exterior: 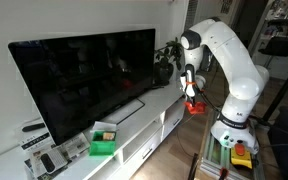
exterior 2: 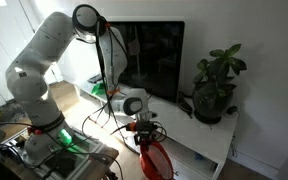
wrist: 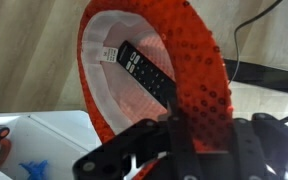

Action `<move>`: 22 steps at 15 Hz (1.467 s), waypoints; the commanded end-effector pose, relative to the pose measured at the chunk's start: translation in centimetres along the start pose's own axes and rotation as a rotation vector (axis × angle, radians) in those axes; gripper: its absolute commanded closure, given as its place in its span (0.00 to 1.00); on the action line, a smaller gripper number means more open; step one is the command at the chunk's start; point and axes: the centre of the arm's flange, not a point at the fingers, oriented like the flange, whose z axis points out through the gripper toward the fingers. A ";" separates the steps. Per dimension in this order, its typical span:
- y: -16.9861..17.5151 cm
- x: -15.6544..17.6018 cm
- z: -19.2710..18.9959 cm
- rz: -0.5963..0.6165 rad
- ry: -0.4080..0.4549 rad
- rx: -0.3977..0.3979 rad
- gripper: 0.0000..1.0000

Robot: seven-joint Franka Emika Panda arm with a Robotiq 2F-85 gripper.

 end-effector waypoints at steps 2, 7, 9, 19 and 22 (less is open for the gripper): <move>-0.9 0.9 3.1 -0.032 0.047 -0.150 0.99; -1.8 2.2 4.3 -0.063 0.170 -0.213 0.99; -2.0 2.5 4.2 -0.057 0.218 -0.236 0.99; -2.7 6.0 5.4 -0.108 0.354 -0.329 0.99; -3.0 6.9 5.9 -0.136 0.382 -0.346 0.99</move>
